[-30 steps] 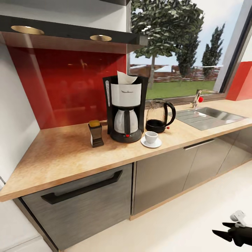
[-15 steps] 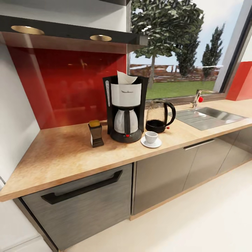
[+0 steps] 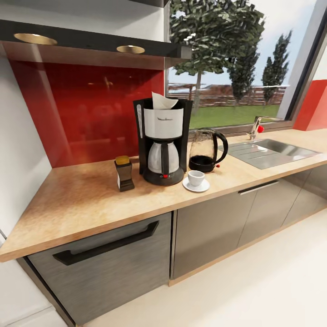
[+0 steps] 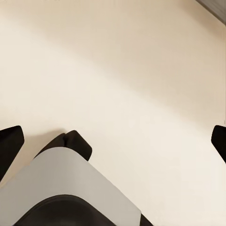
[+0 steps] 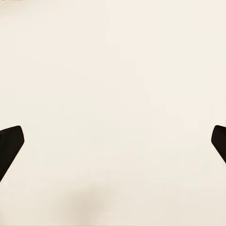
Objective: Set up a coffee station on the kitchen countertop: keep the coffee maker on the countertop, move the bottle of coffee from the kitchen shelf to the counter next to the coffee maker, place a paper coffee filter on top of the coffee maker, put the saucer next to the coffee maker with the coffee cup on the saucer, and place the electric kettle next to the coffee maker.
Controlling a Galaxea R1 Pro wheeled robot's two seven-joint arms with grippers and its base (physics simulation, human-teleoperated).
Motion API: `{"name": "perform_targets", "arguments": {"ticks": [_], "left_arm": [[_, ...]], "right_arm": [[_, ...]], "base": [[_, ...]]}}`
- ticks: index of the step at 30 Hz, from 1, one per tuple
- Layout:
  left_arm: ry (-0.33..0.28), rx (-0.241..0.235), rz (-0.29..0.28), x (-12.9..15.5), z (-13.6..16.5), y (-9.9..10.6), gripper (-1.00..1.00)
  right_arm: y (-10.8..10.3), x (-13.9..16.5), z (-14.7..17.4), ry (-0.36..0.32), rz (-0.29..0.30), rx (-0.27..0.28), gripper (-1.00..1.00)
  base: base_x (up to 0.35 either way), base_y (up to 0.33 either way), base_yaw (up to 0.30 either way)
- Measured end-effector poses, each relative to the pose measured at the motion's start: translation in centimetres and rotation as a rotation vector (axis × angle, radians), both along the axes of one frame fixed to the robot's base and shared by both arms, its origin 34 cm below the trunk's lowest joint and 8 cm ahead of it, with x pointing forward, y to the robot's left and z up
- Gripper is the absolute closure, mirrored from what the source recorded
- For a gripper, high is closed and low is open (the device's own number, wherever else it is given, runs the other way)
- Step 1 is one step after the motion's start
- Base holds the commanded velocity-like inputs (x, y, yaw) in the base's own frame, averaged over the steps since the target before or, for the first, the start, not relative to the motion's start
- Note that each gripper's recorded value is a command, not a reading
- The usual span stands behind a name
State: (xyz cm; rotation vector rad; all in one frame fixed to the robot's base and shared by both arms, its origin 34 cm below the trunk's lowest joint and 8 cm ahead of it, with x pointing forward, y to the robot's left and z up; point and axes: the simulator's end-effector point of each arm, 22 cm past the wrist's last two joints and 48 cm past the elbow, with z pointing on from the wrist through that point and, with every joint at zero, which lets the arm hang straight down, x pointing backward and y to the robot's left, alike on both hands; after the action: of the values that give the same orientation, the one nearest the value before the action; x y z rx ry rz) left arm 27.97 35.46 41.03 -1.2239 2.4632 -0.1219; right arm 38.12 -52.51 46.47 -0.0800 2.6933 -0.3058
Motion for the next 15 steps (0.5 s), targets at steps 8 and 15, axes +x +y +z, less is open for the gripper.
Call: {"name": "perform_targets", "arguments": {"ticks": [8,15], "left_arm": [[0.002,0.000,0.000,-0.06,-0.02,0.00,-1.00],[0.001,0.002,0.000,-0.03,-0.01,0.03,-1.00]], "right_arm": [[0.11,0.01,-0.03,-0.001,0.002,0.001,-1.00],[0.21,-0.01,-0.09,0.000,0.002,0.002,-1.00]], "base": [[0.161,-0.226,0.148],[0.041,-0.058,0.260]]}}
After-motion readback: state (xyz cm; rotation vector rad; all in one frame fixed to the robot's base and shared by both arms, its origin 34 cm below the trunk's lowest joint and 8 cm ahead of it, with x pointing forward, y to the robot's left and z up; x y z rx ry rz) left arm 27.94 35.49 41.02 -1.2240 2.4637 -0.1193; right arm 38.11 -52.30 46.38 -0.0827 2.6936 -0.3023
